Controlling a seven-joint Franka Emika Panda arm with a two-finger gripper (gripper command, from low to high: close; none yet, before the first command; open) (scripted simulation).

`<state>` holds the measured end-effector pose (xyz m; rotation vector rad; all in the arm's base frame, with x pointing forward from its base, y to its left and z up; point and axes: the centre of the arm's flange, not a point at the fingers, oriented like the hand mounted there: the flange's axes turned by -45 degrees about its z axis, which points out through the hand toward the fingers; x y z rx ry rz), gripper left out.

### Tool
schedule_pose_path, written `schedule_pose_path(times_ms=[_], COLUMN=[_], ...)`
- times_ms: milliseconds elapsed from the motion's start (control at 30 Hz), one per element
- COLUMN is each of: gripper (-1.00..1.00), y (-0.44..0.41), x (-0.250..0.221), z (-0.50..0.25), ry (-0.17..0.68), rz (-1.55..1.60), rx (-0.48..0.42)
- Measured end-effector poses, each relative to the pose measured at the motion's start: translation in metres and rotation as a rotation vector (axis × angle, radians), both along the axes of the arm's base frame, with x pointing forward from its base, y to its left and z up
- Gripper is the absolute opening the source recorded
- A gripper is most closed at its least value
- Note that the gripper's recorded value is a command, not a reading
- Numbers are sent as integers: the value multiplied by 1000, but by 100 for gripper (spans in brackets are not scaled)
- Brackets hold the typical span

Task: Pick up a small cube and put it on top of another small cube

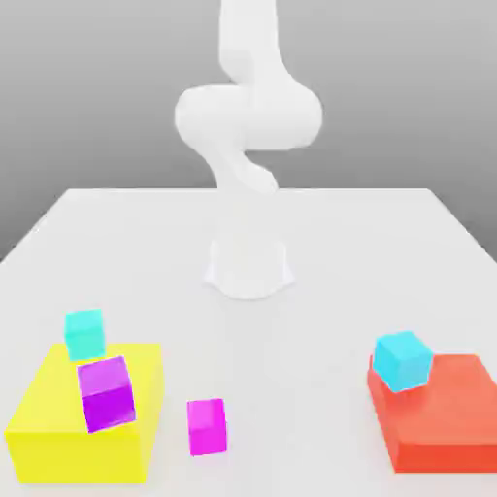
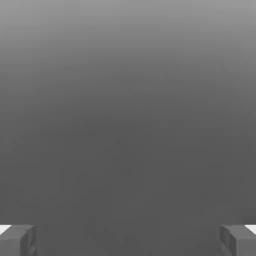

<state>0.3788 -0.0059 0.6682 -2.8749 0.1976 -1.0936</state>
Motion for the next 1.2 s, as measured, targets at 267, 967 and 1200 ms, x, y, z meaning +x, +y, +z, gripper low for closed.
schedule_pose_path(times_ms=[267, 967, 1200], gripper=[0, 0, -100], y=[-17, -50, -49], x=[70, 30, 29], z=[-153, -512, -534], ry=[238, 627, 626], rz=[-326, -1225, -1226], rx=[253, 457, 459])
